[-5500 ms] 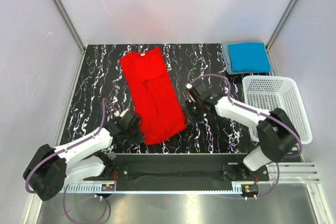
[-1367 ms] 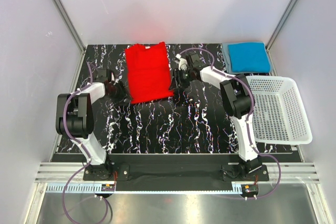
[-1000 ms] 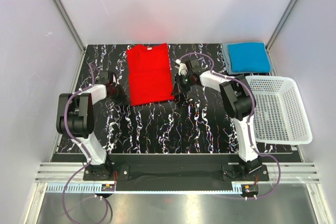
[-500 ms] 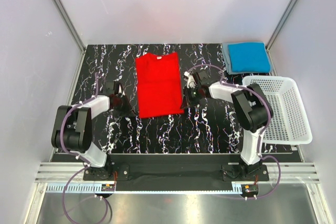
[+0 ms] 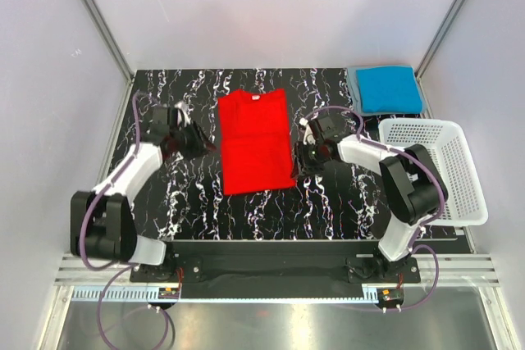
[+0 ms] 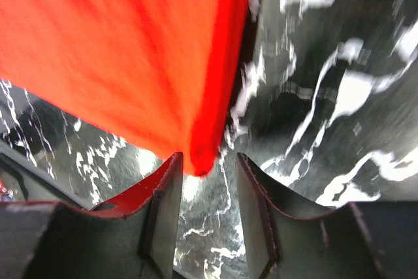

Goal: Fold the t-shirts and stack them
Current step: Fold the tshirt

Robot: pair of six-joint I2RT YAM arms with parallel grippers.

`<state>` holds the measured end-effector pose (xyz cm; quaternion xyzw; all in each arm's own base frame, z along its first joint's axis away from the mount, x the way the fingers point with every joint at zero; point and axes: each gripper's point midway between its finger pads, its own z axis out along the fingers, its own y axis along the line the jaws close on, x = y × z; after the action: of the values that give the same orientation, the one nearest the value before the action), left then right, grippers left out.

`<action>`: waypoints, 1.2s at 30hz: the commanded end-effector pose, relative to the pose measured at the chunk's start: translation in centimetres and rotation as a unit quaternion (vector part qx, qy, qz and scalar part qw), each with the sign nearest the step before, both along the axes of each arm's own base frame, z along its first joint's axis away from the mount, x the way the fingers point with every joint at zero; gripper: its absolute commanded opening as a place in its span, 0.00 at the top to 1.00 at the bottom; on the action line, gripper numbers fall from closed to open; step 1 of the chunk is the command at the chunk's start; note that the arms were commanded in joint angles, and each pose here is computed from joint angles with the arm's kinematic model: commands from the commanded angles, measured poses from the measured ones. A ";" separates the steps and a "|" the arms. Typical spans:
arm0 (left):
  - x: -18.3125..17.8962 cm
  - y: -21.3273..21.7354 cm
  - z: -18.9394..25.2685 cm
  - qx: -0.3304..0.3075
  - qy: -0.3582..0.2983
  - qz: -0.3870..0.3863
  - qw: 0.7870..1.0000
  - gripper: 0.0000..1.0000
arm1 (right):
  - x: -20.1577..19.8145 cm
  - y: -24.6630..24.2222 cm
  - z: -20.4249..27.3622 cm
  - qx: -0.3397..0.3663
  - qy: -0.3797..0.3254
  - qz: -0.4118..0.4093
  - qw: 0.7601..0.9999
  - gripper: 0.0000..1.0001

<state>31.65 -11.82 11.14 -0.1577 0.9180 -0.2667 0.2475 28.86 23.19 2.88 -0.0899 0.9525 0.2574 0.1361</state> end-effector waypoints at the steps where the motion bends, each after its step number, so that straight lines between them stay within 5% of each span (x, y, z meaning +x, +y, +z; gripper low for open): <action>1: 7.3 -0.7 5.6 -0.008 -0.105 -0.028 0.994 0.60 | 4.7 1.3 2.6 -0.008 -0.071 0.017 0.997 0.55; 9: 17.5 -2.8 2.2 -0.031 -0.105 -0.076 0.991 0.66 | 11.6 3.3 3.5 -0.019 -0.140 0.067 0.988 0.55; 15: 20.6 -4.3 -1.1 -0.068 -0.100 -0.097 0.988 0.66 | 14.6 3.1 1.7 -0.033 -0.139 0.070 0.987 0.59; 25: 21.4 -3.8 -6.8 -0.071 -0.040 -0.079 0.994 0.66 | 16.3 2.8 2.1 -0.035 -0.159 0.079 0.983 0.60; 36: 21.2 -3.7 -7.8 -0.072 -0.034 -0.075 0.994 0.65 | 16.4 3.5 1.2 -0.014 -0.154 0.118 0.981 0.60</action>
<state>51.85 -15.58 3.27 -0.1030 0.9020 -0.3497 0.2312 44.64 26.35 3.54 -0.2262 0.9152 0.2290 0.2426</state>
